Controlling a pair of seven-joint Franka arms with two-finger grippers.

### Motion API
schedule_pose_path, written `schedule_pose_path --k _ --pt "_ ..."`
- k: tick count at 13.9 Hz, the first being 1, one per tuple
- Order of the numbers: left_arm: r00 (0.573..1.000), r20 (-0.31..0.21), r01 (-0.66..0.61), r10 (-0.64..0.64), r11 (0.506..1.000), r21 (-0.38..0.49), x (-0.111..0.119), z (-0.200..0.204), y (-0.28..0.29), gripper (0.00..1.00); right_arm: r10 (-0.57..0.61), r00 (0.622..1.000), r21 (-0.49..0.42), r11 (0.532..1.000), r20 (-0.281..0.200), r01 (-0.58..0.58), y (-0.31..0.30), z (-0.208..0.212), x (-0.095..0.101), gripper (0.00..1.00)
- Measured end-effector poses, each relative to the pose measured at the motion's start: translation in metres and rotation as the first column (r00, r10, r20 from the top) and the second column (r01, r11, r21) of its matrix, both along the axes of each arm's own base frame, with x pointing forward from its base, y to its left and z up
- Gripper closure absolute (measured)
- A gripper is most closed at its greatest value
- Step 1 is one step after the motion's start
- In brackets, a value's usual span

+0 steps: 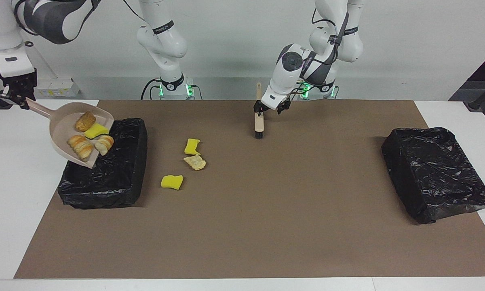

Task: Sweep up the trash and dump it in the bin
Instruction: 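Tip the dustpan over the black bin with the right gripper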

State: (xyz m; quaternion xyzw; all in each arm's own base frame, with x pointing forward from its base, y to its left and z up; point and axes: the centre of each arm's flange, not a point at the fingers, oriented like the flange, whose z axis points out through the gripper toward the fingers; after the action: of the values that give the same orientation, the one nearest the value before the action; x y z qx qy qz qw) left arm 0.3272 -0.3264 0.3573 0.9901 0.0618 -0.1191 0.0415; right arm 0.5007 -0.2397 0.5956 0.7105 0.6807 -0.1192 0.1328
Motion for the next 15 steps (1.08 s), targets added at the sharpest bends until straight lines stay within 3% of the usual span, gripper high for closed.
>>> schedule_pose_path --k 2,6,10,12,15 --pt "1.000 -0.018 0.002 -0.002 1.000 0.013 0.009 0.016 0.002 0.00 -0.008 1.000 -0.052 0.999 -0.030 0.007 0.009 -0.017 0.001 0.67" --pt "1.000 -0.003 0.008 -0.008 1.000 0.017 0.013 0.027 0.005 0.00 0.034 0.998 -0.177 0.983 -0.054 -0.043 0.037 -0.015 0.011 0.67" --pt "0.997 0.058 0.041 -0.043 0.999 0.036 0.021 0.042 0.005 0.00 0.073 0.997 -0.223 0.972 -0.016 -0.075 0.059 0.002 0.020 0.67" --pt "0.996 0.080 0.032 -0.034 0.999 0.024 0.028 0.053 0.005 0.00 0.045 0.998 -0.183 0.982 0.045 -0.037 0.072 0.013 0.024 0.67" --pt "0.991 0.128 0.025 -0.025 1.000 0.005 0.046 0.078 0.014 0.00 -0.071 0.992 -0.011 0.997 0.103 0.072 0.101 0.022 0.027 0.67"
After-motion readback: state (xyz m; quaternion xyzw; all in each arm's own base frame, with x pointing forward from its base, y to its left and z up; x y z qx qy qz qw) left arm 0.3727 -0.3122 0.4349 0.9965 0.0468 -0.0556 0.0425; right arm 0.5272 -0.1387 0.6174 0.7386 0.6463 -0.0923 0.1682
